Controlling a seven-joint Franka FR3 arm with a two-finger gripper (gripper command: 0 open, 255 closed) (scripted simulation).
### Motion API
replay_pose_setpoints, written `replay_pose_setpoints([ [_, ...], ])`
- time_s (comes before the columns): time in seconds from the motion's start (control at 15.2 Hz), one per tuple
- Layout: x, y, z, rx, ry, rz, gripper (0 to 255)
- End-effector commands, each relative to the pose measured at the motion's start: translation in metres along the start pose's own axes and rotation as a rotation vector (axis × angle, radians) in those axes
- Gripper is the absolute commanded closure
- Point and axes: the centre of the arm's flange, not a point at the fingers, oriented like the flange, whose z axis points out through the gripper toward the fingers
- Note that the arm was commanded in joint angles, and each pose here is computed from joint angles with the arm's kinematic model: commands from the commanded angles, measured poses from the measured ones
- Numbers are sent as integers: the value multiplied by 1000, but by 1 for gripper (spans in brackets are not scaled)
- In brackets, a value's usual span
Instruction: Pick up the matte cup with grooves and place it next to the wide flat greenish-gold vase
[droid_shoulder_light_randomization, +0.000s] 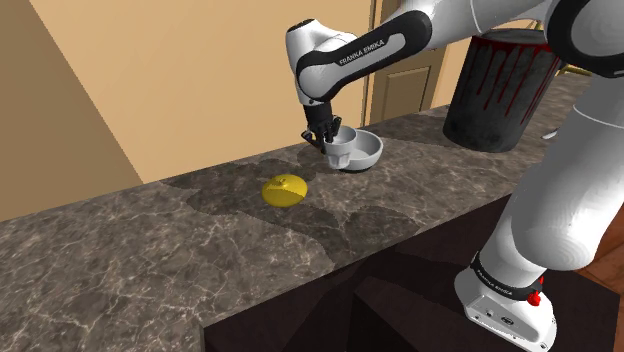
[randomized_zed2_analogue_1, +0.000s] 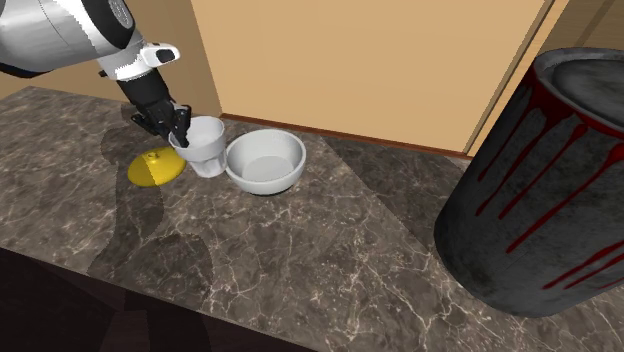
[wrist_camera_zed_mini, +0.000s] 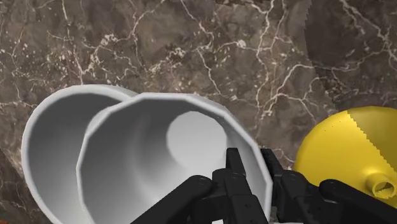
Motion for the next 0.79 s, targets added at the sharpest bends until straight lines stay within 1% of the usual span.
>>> replay_pose_setpoints([
  [0.0, 1, -1, 12, -1, -3, 2, 255],
  [0.73, 4, -11, 71, -1, -3, 2, 255],
])
